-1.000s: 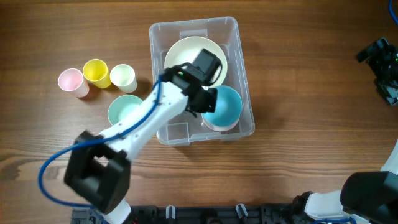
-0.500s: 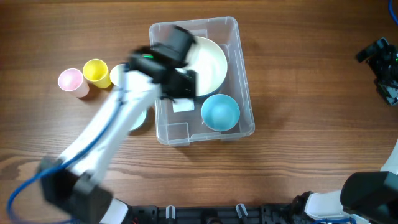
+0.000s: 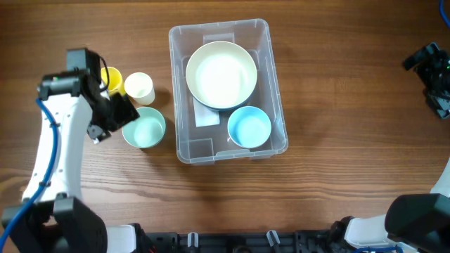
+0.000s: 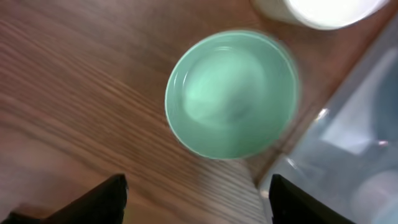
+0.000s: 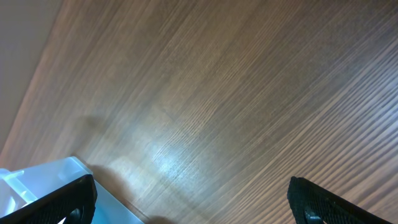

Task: Pack container
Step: 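Place the light blue bowl into the pink bowl in the bin, then grip the mint green bowl rim with the left gripper and lift, then stack the mint green bowl onto the light blue bowl in the bin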

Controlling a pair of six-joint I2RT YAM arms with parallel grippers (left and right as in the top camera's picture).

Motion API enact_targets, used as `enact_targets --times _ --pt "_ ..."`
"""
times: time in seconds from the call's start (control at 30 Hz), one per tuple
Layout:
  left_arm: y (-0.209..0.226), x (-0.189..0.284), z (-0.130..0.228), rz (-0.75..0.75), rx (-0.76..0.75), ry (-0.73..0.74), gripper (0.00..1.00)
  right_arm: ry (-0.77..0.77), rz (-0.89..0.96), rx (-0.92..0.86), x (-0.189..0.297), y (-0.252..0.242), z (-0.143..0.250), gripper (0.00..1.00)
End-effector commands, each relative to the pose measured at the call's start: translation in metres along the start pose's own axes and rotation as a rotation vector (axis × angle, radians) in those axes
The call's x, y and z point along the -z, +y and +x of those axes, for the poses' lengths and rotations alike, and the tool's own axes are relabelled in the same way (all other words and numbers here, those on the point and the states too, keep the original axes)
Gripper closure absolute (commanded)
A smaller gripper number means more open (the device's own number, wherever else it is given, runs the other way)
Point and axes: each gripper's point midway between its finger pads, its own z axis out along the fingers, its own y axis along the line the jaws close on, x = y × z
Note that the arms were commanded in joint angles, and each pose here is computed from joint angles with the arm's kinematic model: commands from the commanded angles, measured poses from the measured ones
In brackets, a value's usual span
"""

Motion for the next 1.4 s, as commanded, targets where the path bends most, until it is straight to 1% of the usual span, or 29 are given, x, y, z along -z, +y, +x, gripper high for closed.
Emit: enact_targets --times 0.0,0.07,0.13,0.17,0.23,0.27,0.33,0.4,0.43,0.47,0.63,0.7,0.77,0.83,0.93,0.97,1.0,1.03,1.1,1.17,1.27,1.37 --pt "0.013 -0.049 0.024 0.026 -0.003 0.079 0.25 0.011 0.002 -0.005 -0.005 0.0 0.0 0.0" --pt "0.018 -0.072 0.029 0.029 0.002 0.072 0.26 0.011 0.001 -0.005 -0.005 0.0 0.0 0.0" --pt "0.018 -0.086 0.027 0.041 0.0 0.041 0.28 0.011 0.002 -0.005 -0.005 0.0 0.0 0.0" --pt "0.018 -0.092 0.025 0.048 -0.001 0.025 0.32 0.011 0.002 -0.004 -0.005 0.0 0.0 0.0" --pt "0.015 -0.096 0.023 0.068 0.009 0.015 0.43 0.011 0.002 -0.005 -0.005 0.0 0.0 0.01" --pt "0.013 -0.096 0.023 0.08 0.008 0.014 0.55 0.011 0.002 -0.004 -0.005 0.0 0.0 0.0" --pt "0.012 -0.096 0.022 0.084 0.008 0.012 0.7 0.011 0.002 -0.004 -0.005 0.0 0.0 0.0" --pt "0.013 -0.096 0.022 0.08 0.007 0.011 0.78 0.011 0.002 -0.005 -0.005 0.0 0.0 0.0" --pt "0.013 -0.096 0.023 0.079 0.008 0.015 0.91 0.011 0.002 -0.004 -0.005 0.0 0.0 0.0" --pt "0.014 -0.096 0.026 0.075 0.009 0.026 0.96 0.011 0.001 -0.005 -0.005 0.0 0.0 0.01" --pt "0.02 -0.092 0.04 0.051 0.012 0.086 0.96 0.011 0.002 -0.005 -0.005 0.0 0.0 0.0" --pt "0.021 -0.081 0.046 0.044 0.013 0.103 0.96 0.011 0.002 -0.004 -0.005 0.0 0.0 0.0" --pt "0.02 -0.06 0.047 0.05 0.012 0.089 0.96 0.011 0.001 -0.005 -0.005 0.0 0.0 0.01" --pt "0.017 -0.032 0.043 0.069 0.006 0.038 0.96 0.011 0.002 -0.005 -0.005 0.0 0.0 0.0" --pt "0.01 0.032 0.028 0.114 -0.01 -0.123 0.96 0.011 0.002 -0.005 -0.005 0.0 0.0 0.0" --pt "0.006 0.062 0.023 0.143 -0.022 -0.204 0.96 0.011 0.001 -0.005 -0.005 0.0 0.0 0.01" --pt "0.003 0.082 0.02 0.165 -0.032 -0.258 0.96 0.011 0.002 -0.005 -0.005 0.0 0.0 0.0" --pt "-0.004 0.11 0.017 0.201 -0.053 -0.337 0.96 0.011 0.002 -0.005 -0.005 0.0 0.0 0.0" --pt "-0.021 0.15 0.018 0.271 -0.112 -0.444 0.96 0.011 0.002 -0.005 -0.005 0.0 0.0 0.0" --pt "-0.044 0.168 0.026 0.34 -0.185 -0.482 0.96 0.011 0.002 -0.005 -0.005 0.0 0.0 0.0" --pt "-0.09 0.171 0.043 0.425 -0.324 -0.471 0.96 0.011 0.001 -0.005 -0.005 0.0 0.0 0.0" --pt "-0.15 0.151 0.065 0.475 -0.489 -0.399 0.96 0.011 0.002 -0.005 -0.005 0.0 0.0 0.0"
